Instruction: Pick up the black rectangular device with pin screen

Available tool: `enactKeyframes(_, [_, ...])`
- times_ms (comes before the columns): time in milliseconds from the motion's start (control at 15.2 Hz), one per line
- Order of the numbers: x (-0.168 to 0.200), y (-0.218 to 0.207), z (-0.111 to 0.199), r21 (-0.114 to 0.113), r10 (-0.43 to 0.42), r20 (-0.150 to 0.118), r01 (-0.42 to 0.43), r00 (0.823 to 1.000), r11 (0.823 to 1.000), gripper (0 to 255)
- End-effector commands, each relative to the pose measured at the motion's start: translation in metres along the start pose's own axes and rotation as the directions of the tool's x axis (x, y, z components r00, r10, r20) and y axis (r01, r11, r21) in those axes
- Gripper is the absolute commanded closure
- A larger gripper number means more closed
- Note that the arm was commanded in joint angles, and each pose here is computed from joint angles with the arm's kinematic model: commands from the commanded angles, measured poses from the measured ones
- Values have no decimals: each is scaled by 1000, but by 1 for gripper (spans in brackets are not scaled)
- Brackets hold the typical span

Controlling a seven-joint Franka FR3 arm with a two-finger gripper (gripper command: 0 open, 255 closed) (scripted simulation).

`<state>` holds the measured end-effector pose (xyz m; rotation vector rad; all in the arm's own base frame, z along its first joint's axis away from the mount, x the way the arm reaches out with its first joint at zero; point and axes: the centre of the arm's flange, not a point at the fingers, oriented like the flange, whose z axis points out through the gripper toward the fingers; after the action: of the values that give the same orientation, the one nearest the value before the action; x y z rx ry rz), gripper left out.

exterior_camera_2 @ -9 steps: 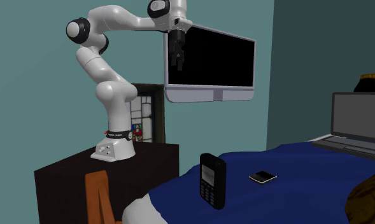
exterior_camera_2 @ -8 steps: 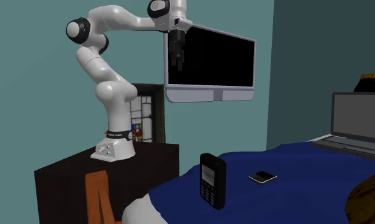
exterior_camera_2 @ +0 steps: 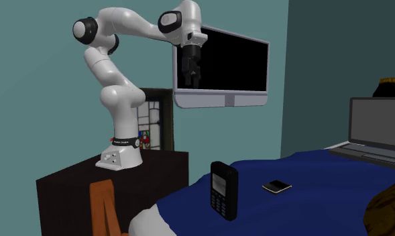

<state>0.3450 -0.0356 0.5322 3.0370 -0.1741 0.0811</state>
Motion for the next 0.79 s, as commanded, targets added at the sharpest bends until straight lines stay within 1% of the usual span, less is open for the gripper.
enactKeyframes(0, [6, 10, 21, 1, 23, -14, -23, 1000, 1000, 0])
enactKeyframes(330, [29, 38, 75, 5, 81, -39, -81, 996, 997, 0])
enactKeyframes(726, [56, 73, 139, 10, 149, -69, -149, 986, 989, 0])
